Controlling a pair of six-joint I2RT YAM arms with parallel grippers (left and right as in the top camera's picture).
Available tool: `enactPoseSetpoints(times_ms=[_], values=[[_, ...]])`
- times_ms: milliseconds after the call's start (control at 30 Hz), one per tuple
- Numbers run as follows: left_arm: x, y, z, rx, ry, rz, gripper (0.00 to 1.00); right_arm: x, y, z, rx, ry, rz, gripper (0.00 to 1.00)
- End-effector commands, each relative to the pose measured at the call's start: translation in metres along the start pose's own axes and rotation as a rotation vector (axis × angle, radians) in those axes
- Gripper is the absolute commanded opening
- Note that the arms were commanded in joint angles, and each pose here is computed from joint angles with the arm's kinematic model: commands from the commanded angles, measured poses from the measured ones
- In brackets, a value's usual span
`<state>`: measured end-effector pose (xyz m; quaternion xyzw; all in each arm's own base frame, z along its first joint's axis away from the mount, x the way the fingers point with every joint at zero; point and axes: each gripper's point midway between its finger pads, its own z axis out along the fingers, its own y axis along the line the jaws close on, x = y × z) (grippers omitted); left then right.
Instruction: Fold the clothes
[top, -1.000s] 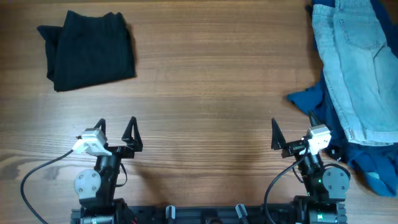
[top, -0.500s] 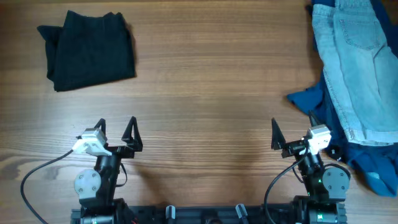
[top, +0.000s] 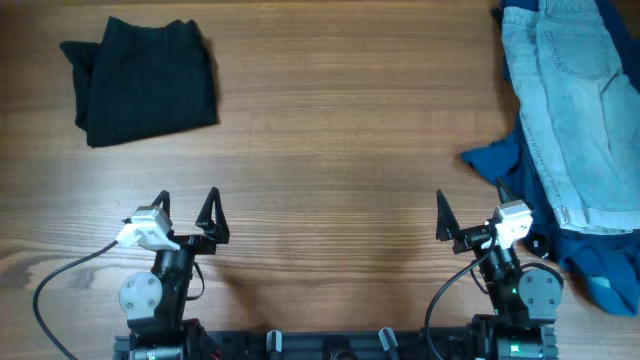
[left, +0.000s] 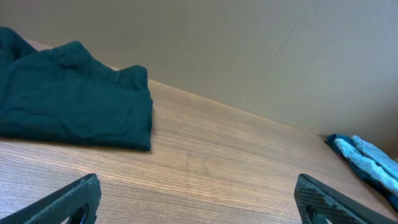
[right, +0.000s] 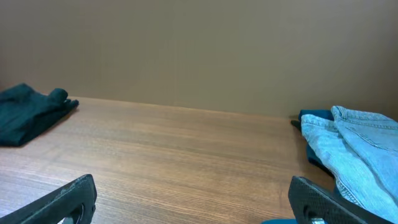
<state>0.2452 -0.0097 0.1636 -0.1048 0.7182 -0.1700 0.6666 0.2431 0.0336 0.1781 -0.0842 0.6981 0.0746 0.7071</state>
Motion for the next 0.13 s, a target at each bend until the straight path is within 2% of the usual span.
enactPoseSetpoints(times_ms=[0, 100], values=[[0.0027, -0.0026, 0.0001, 0.017, 0.005, 0.021, 1.00, -0.0023, 0.0000, -0.0006, -0.001, -0.011, 0.011, 1.00], [0.0027, -0.0026, 0.0001, 0.017, 0.005, 0.020, 1.00, -0.0023, 0.0000, -0.0006, -0.001, -0.011, 0.011, 1.00]])
